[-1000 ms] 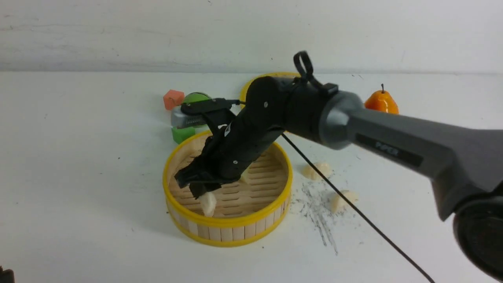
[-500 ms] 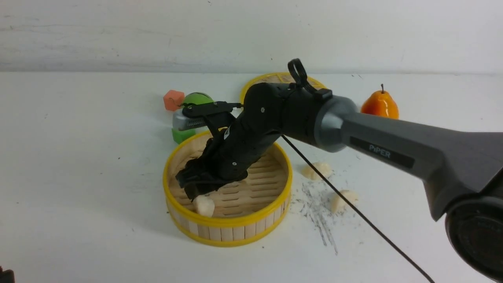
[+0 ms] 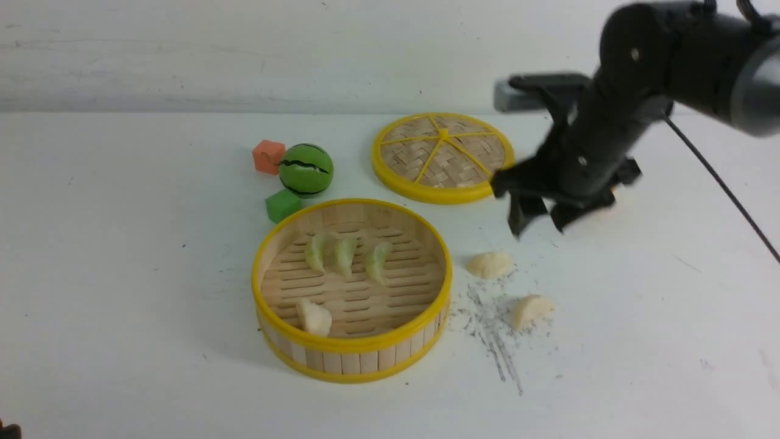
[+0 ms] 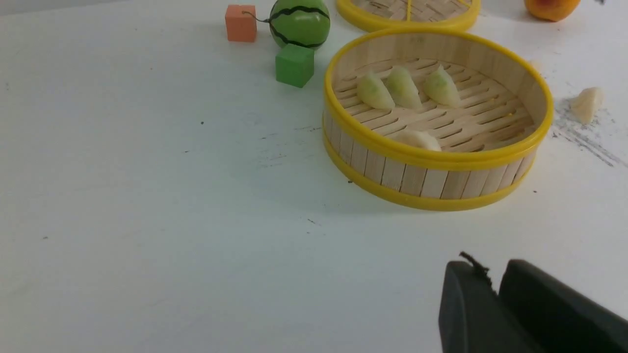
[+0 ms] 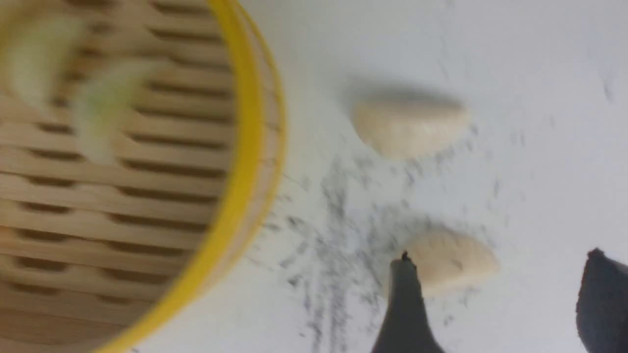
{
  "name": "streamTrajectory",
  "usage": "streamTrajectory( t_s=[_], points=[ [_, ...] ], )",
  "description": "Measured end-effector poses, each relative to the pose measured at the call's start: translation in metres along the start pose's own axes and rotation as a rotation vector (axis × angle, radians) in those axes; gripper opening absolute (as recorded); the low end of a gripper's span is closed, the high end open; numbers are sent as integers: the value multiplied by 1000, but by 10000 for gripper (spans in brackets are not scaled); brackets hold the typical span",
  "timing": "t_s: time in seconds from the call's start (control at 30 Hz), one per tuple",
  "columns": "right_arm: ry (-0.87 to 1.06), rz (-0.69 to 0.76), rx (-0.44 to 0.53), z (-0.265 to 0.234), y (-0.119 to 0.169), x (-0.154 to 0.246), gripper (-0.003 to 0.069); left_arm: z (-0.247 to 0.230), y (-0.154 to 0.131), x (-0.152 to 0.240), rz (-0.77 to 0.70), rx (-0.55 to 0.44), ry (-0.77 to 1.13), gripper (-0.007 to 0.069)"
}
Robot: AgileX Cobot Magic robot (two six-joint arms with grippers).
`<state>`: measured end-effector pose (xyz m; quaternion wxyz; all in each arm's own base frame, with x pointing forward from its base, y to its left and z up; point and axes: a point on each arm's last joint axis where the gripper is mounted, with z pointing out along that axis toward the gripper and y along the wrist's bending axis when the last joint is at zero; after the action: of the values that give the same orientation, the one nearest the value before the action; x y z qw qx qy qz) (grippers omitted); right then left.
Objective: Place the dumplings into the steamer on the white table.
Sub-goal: 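Reach for and grasp a dumpling lying on the table beside the steamer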
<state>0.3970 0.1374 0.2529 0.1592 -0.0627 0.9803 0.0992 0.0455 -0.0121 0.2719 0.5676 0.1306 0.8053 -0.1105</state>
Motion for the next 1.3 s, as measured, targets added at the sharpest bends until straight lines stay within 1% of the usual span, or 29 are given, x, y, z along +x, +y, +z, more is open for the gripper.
streamTrajectory(
  t_s=[0.03,0.17,0.23,0.37,0.5,0.63,0.83,0.93,1.13,1.23,1.3],
  points=[
    [16,42,5,14,-7,12,449,0,0,0,1,-1,0,95],
    [8,161,10,49,-18,44,450,0,0,-1,4,-2,-8,95],
    [-53,218,-6,61,-21,53,450,1,0,-1,9,-2,-16,97],
    [-135,272,-33,68,-23,57,450,5,1,4,27,-9,-20,99],
    [-174,282,-41,70,-23,56,450,6,1,4,41,-13,-36,102],
    [-194,278,-42,77,-22,54,441,6,1,3,48,-15,-47,105],
    [-207,263,-45,81,-19,54,317,6,1,2,54,-18,-52,109],
    [-201,205,-46,79,-15,55,206,6,2,2,57,-20,-52,109],
    [-167,67,-39,64,-12,58,198,6,2,2,58,-20,-53,109],
    [-177,18,-45,48,-10,58,198,6,2,2,58,-20,-55,111],
    [-184,11,-53,38,-8,58,198,6,2,2,58,-20,-55,111]
  ],
)
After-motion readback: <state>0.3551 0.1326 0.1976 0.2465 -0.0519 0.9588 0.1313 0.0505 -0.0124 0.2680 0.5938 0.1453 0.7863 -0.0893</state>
